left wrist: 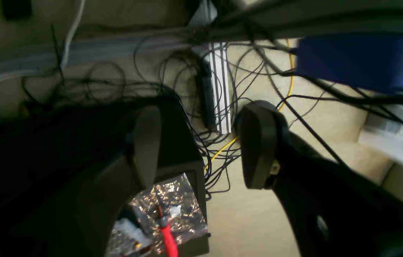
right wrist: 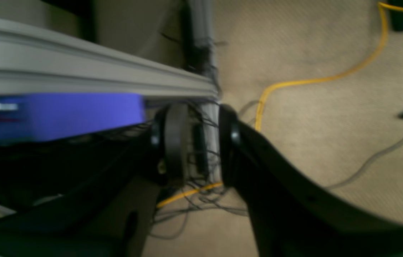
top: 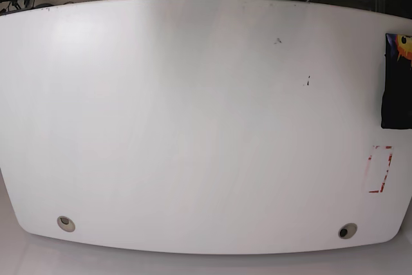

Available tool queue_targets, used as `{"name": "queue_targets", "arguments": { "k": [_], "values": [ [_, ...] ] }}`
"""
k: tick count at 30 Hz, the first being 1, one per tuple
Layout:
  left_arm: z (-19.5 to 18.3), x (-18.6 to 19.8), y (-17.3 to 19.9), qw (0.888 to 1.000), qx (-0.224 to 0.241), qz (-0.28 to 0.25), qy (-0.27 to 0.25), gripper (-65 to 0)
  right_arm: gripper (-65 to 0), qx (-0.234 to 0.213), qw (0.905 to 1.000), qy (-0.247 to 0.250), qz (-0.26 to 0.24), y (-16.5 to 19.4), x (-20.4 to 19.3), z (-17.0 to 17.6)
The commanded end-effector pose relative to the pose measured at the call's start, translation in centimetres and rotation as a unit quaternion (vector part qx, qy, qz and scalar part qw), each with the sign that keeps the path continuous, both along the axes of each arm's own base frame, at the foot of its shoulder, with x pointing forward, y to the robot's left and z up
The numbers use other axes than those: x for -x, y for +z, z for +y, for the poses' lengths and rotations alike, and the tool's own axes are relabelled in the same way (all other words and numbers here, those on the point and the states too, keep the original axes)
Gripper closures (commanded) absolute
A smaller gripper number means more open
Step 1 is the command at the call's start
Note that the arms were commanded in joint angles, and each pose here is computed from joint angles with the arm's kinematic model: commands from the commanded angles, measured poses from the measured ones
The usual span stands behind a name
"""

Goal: Fold the T-shirt properly

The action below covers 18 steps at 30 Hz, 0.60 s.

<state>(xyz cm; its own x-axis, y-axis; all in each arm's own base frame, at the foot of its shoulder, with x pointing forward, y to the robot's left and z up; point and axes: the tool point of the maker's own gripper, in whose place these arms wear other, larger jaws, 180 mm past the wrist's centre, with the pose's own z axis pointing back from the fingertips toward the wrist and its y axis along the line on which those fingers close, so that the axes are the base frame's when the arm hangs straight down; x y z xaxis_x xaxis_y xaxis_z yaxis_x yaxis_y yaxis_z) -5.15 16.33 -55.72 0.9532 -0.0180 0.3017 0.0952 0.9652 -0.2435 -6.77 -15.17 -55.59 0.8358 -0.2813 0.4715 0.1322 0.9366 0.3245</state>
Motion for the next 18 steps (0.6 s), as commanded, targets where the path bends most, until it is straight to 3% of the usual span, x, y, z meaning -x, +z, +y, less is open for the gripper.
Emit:
{"name": "queue_targets", "arguments": {
  "k": [1, 6, 10, 18],
  "values": [
    [-0.4, 0.9, -1.4, 1.000, 0.008, 0.023, 0.002, -31.9, -13.6, 0.001, 0.9996, 0.009, 0.028, -1.1, 1.6, 0.0],
    [0.5, 1.5, -5.1, 0.997, 0.000, 0.081, 0.019, -31.8, -13.6, -0.006, 0.9959, 0.015, 0.088, -4.2, 1.3, -0.1],
    [0.0, 1.6, -7.4, 0.992, 0.000, 0.129, 0.004, -31.7, -13.6, -0.006, 0.9942, 0.015, 0.106, -5.6, 0.0, -0.7],
    [0.7, -0.2, -9.7, 0.984, -0.080, 0.159, -0.003, -32.4, -14.1, 0.037, 0.9873, 0.023, 0.153, -7.6, -1.9, -2.8]
  ]
}}
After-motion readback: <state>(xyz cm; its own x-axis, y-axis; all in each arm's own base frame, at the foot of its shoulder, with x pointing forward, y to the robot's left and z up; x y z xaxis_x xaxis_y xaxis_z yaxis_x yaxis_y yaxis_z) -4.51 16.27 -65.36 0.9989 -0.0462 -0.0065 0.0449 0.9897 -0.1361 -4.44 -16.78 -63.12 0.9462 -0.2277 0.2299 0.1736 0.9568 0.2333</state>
